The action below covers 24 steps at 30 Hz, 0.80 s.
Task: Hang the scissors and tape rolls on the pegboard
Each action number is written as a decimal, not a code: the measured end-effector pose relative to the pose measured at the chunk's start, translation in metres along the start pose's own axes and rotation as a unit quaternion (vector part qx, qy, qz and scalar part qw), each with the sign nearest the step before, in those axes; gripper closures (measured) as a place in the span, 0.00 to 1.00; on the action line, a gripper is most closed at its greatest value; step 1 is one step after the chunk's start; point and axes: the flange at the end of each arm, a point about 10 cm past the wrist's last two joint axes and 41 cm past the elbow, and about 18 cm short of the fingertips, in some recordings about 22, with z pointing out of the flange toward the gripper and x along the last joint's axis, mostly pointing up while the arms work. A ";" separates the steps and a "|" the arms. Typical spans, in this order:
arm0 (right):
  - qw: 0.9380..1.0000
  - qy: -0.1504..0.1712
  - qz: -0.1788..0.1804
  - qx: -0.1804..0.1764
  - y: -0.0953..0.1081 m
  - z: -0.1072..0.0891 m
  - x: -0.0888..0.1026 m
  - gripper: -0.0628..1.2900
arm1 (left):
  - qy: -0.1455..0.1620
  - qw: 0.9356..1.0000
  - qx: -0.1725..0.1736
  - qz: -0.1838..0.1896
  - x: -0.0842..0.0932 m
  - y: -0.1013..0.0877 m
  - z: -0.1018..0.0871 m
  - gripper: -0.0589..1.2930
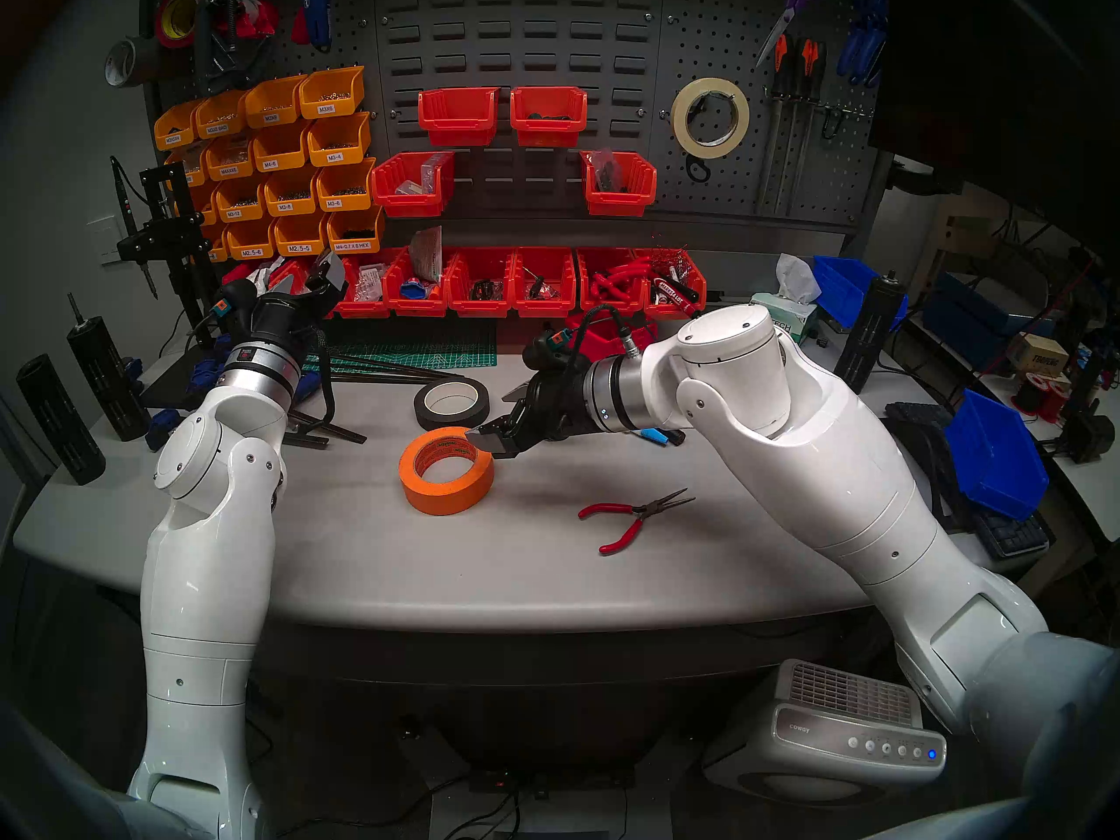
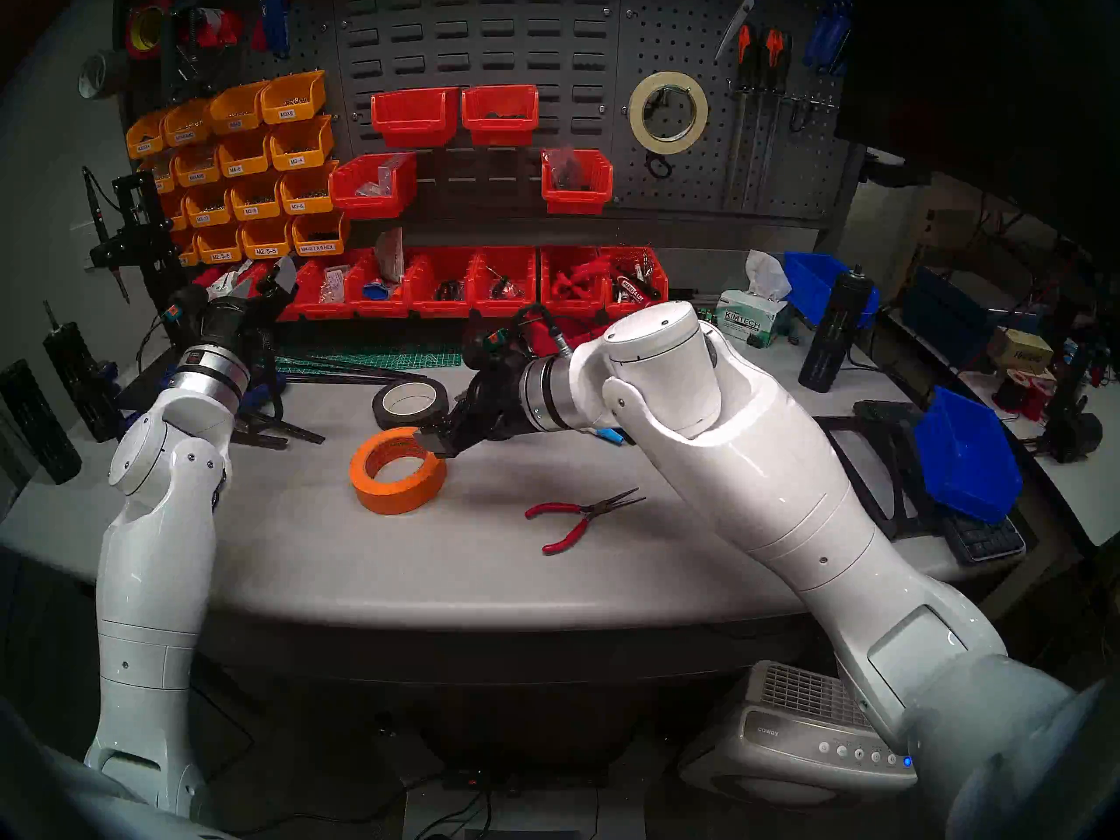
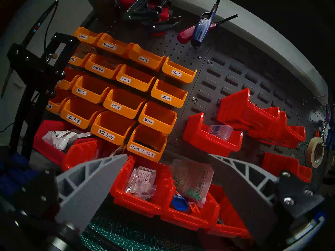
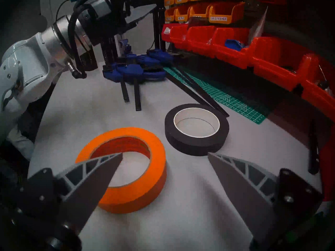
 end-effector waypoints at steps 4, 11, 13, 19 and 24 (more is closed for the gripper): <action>1.000 -0.013 -0.005 0.004 -0.001 0.003 0.005 0.06 | 0.002 1.000 0.001 -0.004 0.001 0.000 0.000 0.06; 0.999 -0.031 -0.015 0.008 0.001 0.017 0.008 0.06 | 0.003 1.000 0.003 -0.008 0.002 -0.002 -0.002 0.06; 0.999 -0.035 -0.015 0.008 0.002 0.020 0.008 0.06 | 0.003 1.000 0.004 -0.008 0.002 -0.003 -0.002 0.06; 0.998 -0.056 -0.018 0.010 0.006 0.033 0.005 0.06 | 0.005 1.000 0.006 -0.009 0.003 -0.005 -0.003 0.06; 0.997 -0.071 -0.023 0.012 0.009 0.043 0.006 0.09 | 0.007 1.000 0.009 -0.008 0.005 -0.007 -0.003 0.06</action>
